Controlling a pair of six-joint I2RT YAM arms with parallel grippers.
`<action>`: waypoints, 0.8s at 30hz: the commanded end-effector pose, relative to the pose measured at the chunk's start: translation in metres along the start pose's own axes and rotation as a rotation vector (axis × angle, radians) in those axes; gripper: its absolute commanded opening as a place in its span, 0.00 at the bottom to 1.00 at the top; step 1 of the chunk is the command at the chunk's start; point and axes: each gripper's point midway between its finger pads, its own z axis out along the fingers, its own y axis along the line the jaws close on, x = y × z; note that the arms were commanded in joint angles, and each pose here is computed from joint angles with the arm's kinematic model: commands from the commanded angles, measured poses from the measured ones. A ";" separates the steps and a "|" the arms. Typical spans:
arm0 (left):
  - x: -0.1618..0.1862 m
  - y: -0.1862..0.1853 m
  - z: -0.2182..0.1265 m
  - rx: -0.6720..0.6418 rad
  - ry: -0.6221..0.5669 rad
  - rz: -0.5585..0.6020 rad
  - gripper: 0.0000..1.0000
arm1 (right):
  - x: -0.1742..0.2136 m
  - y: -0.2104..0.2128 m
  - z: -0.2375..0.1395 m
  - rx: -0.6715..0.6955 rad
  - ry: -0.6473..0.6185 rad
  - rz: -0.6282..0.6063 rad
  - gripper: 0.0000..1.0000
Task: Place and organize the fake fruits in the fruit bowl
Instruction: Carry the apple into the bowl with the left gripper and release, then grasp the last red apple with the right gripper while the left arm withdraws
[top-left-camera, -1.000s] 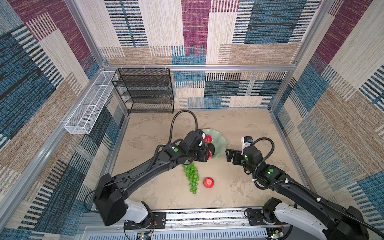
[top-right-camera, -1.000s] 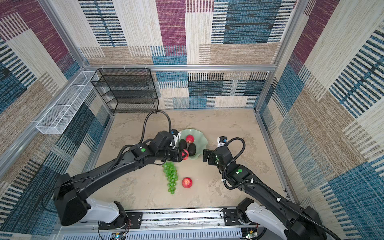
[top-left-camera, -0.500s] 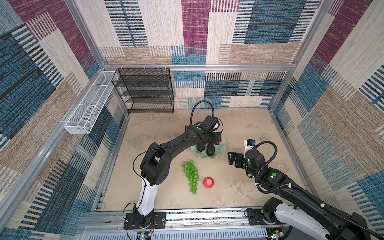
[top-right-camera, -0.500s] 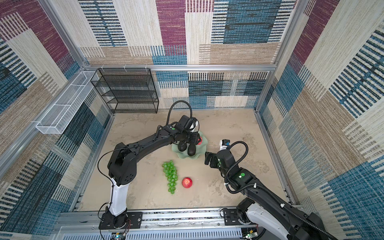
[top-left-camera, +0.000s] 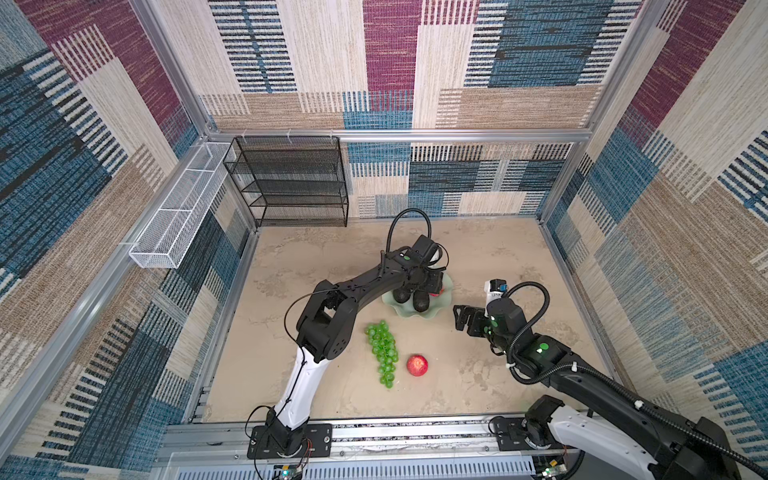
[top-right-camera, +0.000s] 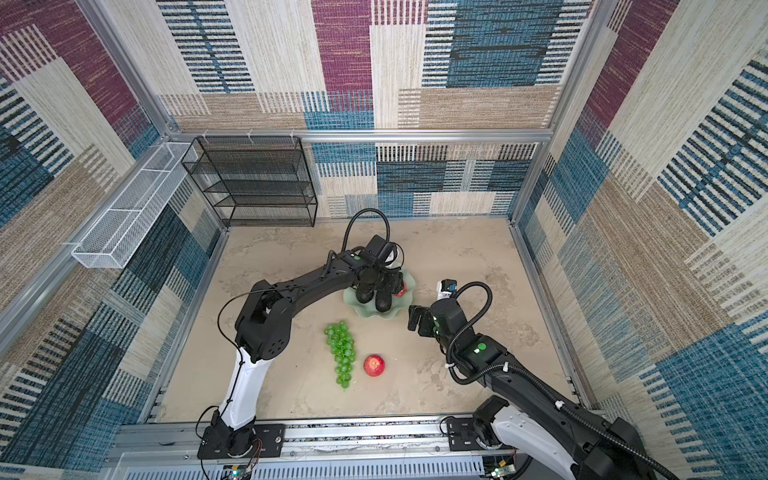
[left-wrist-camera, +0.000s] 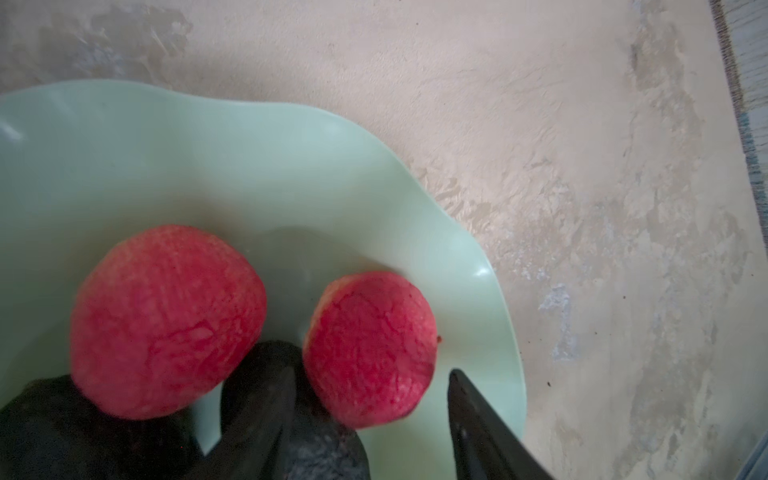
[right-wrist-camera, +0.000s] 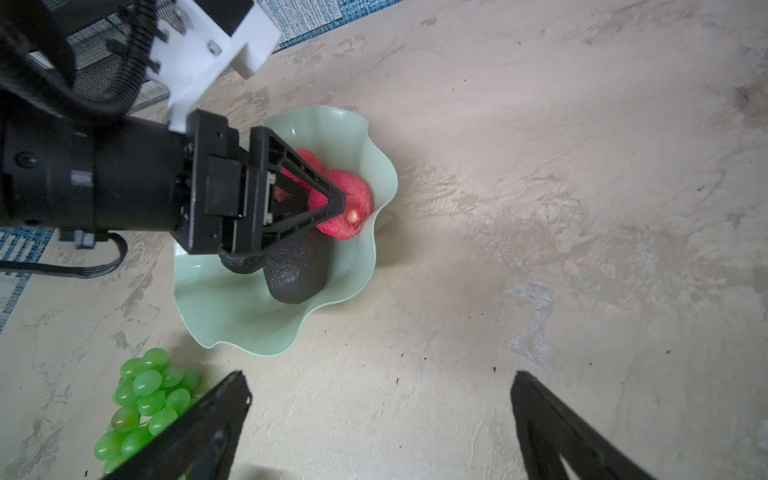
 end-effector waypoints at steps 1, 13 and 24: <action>0.000 -0.001 -0.002 0.002 0.013 -0.002 0.65 | -0.008 0.004 -0.001 -0.011 -0.020 0.002 1.00; -0.073 0.019 -0.141 -0.043 -0.392 -0.068 0.68 | 0.028 0.034 0.008 -0.078 0.150 -0.091 0.92; 0.009 0.143 -0.257 -0.218 -0.612 -0.319 0.72 | 0.133 0.118 0.014 -0.185 0.387 -0.241 0.91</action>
